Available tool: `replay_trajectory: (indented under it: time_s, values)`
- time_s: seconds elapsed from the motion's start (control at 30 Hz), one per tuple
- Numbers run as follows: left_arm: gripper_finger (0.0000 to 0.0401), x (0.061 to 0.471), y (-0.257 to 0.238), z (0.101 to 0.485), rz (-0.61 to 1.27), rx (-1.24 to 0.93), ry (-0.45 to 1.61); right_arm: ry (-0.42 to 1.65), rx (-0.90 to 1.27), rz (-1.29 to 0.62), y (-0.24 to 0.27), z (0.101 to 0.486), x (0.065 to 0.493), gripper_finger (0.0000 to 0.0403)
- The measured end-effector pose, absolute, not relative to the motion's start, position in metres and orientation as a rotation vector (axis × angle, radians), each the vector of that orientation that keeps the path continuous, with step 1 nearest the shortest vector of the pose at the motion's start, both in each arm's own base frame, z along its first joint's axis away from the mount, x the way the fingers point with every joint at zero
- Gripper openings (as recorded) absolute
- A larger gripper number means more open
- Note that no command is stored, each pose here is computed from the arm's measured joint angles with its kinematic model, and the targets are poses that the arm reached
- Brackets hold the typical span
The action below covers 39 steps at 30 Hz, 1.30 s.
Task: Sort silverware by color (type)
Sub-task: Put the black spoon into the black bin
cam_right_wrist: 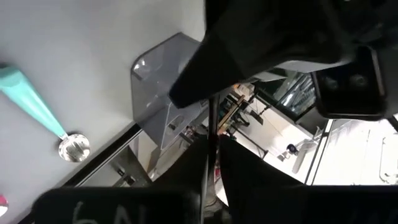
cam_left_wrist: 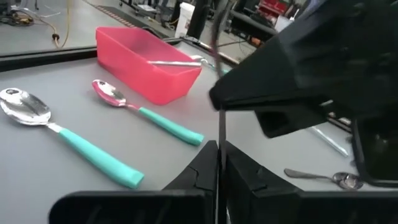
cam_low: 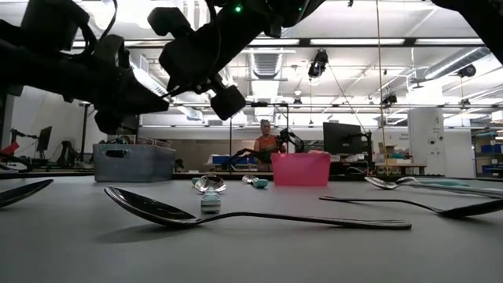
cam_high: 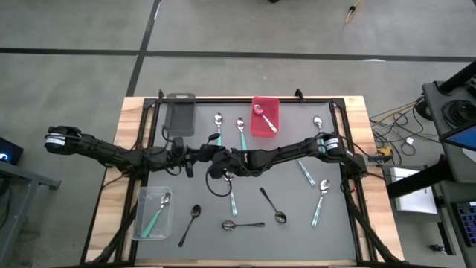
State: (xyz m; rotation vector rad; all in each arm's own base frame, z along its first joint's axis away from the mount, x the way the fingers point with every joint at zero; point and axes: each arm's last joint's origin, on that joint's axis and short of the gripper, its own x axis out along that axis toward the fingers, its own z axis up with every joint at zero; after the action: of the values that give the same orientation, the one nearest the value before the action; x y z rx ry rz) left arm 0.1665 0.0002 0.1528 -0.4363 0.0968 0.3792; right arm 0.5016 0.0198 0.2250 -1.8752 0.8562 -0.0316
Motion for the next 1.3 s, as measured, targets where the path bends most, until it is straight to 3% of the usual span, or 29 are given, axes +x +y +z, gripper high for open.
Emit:
replay_trajectory:
  time_s: [0.33,0.5,0.77,1.3]
  values:
    - [0.0,0.166,0.0,0.157,0.371,-0.457,0.059,0.833,-1.811,-0.09,0.018,0.228,0.503,0.009]
    - [0.0,0.165,0.001,0.16,0.394,-0.471,0.025,0.833,-1.764,-0.159,0.019,0.235,0.501,0.0096]
    - [0.0,0.153,0.002,0.175,0.342,-0.471,-0.213,0.879,-1.511,-0.425,0.02,0.245,0.495,0.0089]
    - [0.0,0.144,0.004,0.178,0.373,-0.464,-0.27,0.601,-0.982,-0.542,0.024,0.274,0.486,0.0045]
